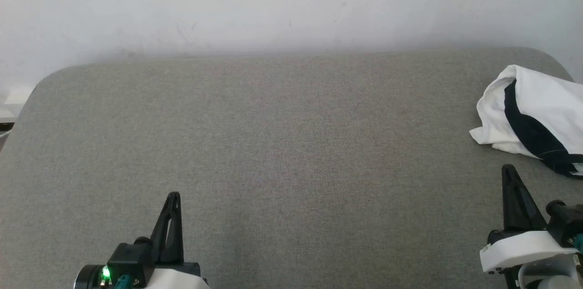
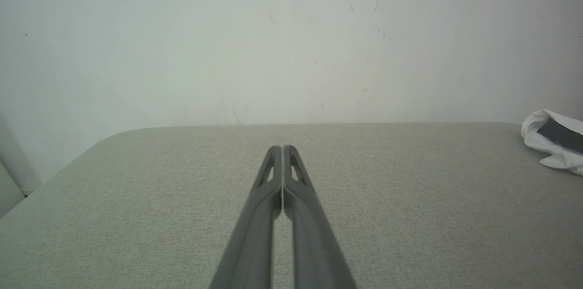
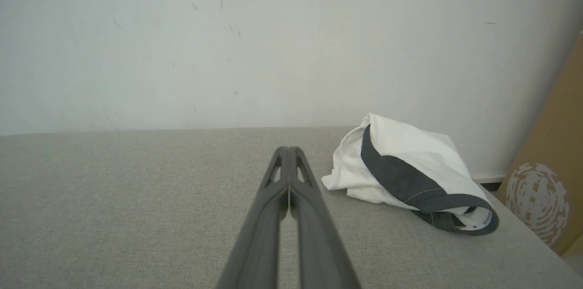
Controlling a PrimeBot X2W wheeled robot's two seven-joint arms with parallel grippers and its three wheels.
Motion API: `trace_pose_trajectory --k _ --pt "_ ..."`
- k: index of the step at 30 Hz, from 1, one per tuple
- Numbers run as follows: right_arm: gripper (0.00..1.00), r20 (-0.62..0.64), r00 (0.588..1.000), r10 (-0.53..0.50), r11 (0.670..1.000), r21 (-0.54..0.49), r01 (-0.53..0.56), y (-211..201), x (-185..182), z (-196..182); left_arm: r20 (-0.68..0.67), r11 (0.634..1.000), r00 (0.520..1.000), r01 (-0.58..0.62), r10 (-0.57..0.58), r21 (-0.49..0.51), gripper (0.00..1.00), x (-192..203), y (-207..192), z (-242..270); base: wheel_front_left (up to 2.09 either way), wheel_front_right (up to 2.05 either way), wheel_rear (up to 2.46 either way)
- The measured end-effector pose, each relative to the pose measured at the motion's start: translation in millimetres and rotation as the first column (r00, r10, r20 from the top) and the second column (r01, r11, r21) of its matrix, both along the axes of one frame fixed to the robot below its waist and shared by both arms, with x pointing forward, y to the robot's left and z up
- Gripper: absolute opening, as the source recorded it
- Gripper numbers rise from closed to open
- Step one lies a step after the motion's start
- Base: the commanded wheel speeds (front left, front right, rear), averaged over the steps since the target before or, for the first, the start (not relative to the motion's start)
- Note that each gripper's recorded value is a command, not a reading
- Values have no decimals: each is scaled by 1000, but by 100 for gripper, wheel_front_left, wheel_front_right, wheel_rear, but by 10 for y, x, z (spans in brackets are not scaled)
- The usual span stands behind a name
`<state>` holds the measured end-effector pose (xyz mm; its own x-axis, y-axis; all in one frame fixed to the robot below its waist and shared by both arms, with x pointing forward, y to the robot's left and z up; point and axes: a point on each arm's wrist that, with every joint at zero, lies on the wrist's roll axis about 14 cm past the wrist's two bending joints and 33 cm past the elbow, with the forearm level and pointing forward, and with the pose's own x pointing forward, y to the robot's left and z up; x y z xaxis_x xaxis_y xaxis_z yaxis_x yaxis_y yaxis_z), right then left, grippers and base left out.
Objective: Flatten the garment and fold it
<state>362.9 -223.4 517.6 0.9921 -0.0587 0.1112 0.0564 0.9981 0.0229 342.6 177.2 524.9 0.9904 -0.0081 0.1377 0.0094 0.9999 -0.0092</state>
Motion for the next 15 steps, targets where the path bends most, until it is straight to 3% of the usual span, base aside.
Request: trace_pose_trajectory --k 15 --pt "0 -14 1000 21 1000 -2 -21 68 19 4 -29 1000 1000 0 0 3 0 12 0 -39 0 0 0"
